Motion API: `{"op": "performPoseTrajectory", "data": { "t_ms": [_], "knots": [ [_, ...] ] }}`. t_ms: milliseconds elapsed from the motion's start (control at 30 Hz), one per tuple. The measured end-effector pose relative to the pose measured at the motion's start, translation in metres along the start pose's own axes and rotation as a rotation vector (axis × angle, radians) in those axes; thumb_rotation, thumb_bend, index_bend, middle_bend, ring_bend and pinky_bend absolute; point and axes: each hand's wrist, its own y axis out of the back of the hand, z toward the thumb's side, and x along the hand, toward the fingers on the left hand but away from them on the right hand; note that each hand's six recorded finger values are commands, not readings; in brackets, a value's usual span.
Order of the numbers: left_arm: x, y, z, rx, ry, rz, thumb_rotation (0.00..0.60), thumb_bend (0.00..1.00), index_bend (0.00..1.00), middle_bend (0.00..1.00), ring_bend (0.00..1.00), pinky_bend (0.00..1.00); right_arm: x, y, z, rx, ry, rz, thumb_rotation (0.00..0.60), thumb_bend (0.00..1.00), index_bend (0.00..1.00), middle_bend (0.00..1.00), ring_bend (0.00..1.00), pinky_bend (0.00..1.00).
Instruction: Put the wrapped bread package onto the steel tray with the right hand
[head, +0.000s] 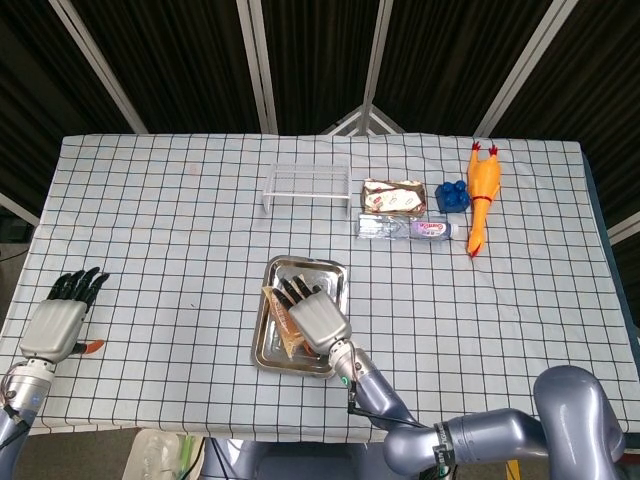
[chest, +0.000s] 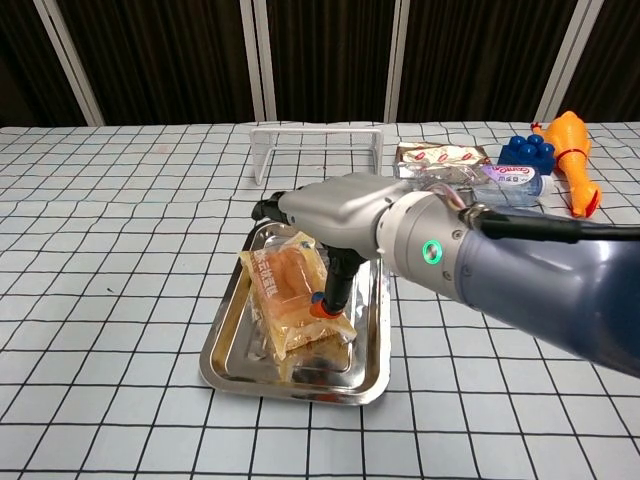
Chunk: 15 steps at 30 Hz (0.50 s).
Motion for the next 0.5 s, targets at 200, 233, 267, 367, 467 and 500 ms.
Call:
{"op": "performPoseTrajectory", "data": {
  "t_ms": [200,233,267,367,467,500],
  "knots": [
    [-0.005,0.0,0.005,0.003,-0.022,0.004,0.6,0.05,0.0,0.0,0.0,0.0,0.026,0.008,-0.013,0.027,-0.04,-0.014,0.6,0.31,0.0,0.0,0.0,0.21],
    [-0.006,0.001,0.005,0.002,-0.024,0.009,0.6,0.05,0.0,0.0,0.0,0.0,0.03,0.009,-0.017,0.035,-0.05,-0.021,0.6,0.31,0.0,0.0,0.0,0.18],
    [-0.007,0.002,0.005,0.0,-0.025,0.013,0.6,0.05,0.0,0.0,0.0,0.0,0.038,0.012,-0.024,0.047,-0.068,-0.032,0.6,0.31,0.0,0.0,0.0,0.14],
    [-0.011,0.006,0.005,-0.007,-0.028,0.027,0.6,0.05,0.0,0.0,0.0,0.0,0.061,0.017,-0.049,0.07,-0.12,-0.067,0.6,0.31,0.0,0.0,0.0,0.04],
    [-0.015,0.009,0.005,-0.013,-0.033,0.045,0.6,0.05,0.0,0.0,0.0,0.0,0.087,0.013,-0.075,0.083,-0.155,-0.094,0.6,0.31,0.0,0.0,0.0,0.0],
    [-0.016,0.01,0.005,-0.014,-0.035,0.051,0.6,0.05,0.0,0.0,0.0,0.0,0.096,0.011,-0.084,0.084,-0.166,-0.107,0.6,0.31,0.0,0.0,0.0,0.0]
  ]
}}
